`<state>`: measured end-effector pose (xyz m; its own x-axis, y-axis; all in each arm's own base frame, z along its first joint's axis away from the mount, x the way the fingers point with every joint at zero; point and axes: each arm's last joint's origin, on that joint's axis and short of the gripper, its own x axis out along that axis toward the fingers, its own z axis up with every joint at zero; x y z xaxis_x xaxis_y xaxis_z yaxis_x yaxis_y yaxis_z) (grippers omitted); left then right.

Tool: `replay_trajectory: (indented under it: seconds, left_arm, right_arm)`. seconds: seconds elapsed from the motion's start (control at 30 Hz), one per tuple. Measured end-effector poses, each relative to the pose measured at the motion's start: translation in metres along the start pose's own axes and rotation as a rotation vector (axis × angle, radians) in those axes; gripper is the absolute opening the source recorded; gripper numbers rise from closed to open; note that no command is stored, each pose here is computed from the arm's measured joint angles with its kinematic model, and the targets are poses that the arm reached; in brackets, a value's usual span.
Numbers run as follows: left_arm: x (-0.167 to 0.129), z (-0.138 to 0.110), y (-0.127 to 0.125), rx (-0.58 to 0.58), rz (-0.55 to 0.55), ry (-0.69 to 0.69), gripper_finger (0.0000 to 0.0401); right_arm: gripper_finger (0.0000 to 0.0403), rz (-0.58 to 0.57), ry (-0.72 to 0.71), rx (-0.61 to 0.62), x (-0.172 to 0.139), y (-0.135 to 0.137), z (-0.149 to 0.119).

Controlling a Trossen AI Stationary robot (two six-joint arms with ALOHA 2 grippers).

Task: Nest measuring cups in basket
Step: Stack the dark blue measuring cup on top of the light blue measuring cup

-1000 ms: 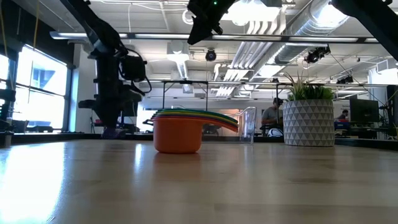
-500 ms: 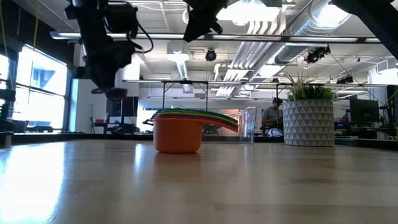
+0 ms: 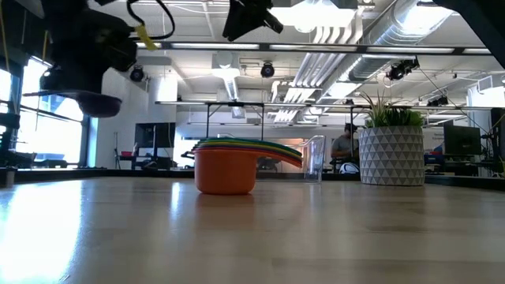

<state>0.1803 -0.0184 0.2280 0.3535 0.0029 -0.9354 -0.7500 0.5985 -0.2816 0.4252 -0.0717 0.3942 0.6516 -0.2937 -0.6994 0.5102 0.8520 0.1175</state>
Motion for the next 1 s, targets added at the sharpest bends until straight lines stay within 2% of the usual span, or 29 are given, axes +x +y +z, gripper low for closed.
replay_trajectory:
  seconds: [0.13,0.3,0.57,1.0]
  left_arm:
    - [0.008,-0.021,-0.009,-0.007,-0.038,-0.003,0.0007]
    - [0.019,-0.044,-0.016,-0.024,-0.094,-0.015,0.0007]
    - [0.047,-0.074,-0.017,-0.082,-0.086,0.034,0.0007]
    - [0.079,-0.092,-0.033,-0.126,-0.055,0.056,0.0008]
  right_arm:
    - [0.006,0.032,0.005,0.01,-0.004,0.02,-0.008]
    - [0.006,0.017,-0.011,0.001,-0.01,0.039,-0.016]
    - [0.006,0.026,-0.021,-0.007,-0.016,0.058,-0.024]
    - [0.006,0.038,-0.015,-0.022,-0.018,0.065,-0.028]
